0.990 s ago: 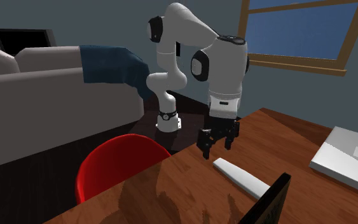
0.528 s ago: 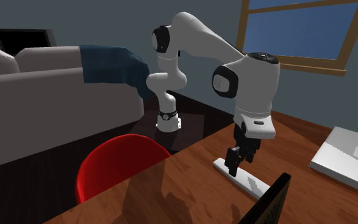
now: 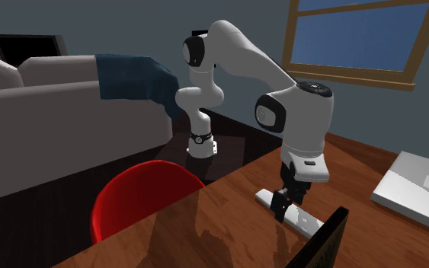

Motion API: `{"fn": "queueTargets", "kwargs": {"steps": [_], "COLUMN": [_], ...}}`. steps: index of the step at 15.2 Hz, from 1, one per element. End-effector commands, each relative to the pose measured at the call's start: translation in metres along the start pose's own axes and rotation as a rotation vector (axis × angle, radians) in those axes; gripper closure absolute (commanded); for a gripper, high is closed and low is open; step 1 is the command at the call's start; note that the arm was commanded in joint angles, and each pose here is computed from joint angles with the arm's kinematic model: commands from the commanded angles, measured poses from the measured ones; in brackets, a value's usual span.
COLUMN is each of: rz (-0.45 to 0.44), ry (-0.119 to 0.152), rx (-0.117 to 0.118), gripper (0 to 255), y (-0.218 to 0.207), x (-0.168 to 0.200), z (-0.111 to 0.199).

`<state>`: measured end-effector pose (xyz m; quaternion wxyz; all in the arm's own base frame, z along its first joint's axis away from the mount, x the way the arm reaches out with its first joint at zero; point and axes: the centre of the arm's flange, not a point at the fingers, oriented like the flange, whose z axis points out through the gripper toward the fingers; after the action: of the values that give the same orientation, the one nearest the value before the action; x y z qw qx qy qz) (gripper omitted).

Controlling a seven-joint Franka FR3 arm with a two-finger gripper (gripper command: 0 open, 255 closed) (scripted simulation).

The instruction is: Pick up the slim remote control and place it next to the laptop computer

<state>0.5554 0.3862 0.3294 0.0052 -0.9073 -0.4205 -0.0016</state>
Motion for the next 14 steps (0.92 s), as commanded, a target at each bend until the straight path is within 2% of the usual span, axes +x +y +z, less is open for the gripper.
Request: {"fn": "queueTargets", "kwargs": {"steps": [1, 7, 8, 14], "rz": [0.000, 0.000, 0.000, 0.000], "ry": [0.001, 0.001, 0.001, 0.000], "rx": [0.000, 0.000, 0.000, 0.000], "gripper": [0, 0, 255, 255], "y": [-0.0001, -0.0001, -0.0001, -0.0001], "x": [-0.0005, -0.0004, -0.0004, -0.0004], "z": [0.0020, 0.0019, 0.0019, 0.0020]}}
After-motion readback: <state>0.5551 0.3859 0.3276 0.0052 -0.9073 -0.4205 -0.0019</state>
